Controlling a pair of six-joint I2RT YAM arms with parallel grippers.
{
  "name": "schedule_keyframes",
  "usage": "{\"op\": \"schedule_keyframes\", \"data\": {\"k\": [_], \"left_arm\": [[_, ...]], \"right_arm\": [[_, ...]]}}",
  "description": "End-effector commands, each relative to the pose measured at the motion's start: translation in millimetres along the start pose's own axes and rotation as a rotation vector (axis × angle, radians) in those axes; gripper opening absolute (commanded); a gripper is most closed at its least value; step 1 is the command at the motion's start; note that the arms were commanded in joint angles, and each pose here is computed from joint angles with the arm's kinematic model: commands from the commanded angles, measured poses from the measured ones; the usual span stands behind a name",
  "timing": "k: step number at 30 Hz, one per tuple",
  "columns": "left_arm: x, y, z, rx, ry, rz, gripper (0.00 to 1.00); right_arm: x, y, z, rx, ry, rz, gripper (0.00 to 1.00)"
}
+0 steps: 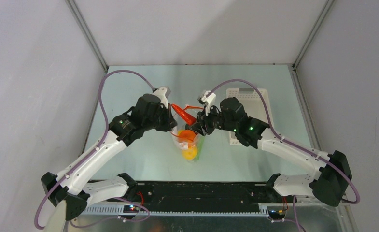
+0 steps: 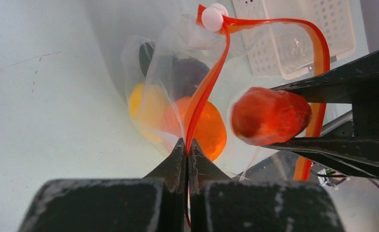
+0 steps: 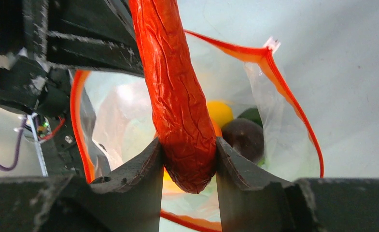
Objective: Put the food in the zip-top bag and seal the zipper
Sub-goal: Place the fake vegetable in the zipper food storage bag.
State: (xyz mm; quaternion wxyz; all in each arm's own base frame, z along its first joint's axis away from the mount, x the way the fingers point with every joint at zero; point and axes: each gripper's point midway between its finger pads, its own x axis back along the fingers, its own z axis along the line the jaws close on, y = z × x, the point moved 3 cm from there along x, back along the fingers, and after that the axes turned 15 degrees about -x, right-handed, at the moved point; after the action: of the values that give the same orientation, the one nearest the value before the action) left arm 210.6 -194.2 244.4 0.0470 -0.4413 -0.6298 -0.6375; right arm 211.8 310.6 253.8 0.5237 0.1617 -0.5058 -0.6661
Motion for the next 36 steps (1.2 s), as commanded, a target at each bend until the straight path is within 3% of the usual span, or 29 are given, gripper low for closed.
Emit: {"op": "schedule_keyframes", "data": {"k": [1,4,9,13,17,21,25,30,32,36], "left_arm": [[6.9,13.6,-3.4,-0.016,-0.024,-0.068,0.00],[6.5,13.6,-3.7,-0.015,-0.026,-0.068,0.00],[4.8,13.0,-3.8,-0.016,-0.027,-0.061,0.00],[5.2,13.0,-3.4,-0.016,-0.025,-0.061,0.00],[6.2,13.6,-3.6,-0.016,-0.025,-0.065,0.00],[6.9,13.9,-3.9,-0.018,-0.027,-0.068,0.00],[8.6,15.3,-5.8,-0.023,-0.043,-0.077,0.00],[8.5,14.7,-5.3,-0.026,-0.039,-0.074,0.00],[7.9,14.7,-5.1,-0.025,-0.038,-0.072,0.00],[6.6,13.8,-5.1,-0.027,-0.037,-0.066,0.00]], "right_arm": [[0.9,1.9,-5.2,0.056,-0.051,0.021,0.39],[1.5,-0.4,-8.2,0.082,-0.060,0.034,0.45],[5.5,2.1,-6.7,0.097,-0.060,0.026,0.65],[9.0,6.9,-6.9,0.106,-0.073,0.005,0.73],[15.1,16.9,-2.2,0.113,-0.066,-0.039,0.80],[29.2,37.0,6.2,0.100,-0.065,-0.129,0.97],[48.3,64.5,1.6,0.038,-0.151,-0.271,0.99],[83.1,89.6,-45.0,-0.123,-0.388,-0.431,0.99],[97.1,87.7,-72.4,-0.268,-0.489,-0.464,1.00],[114.3,64.5,-124.9,-0.473,-0.619,-0.399,0.99]]}}
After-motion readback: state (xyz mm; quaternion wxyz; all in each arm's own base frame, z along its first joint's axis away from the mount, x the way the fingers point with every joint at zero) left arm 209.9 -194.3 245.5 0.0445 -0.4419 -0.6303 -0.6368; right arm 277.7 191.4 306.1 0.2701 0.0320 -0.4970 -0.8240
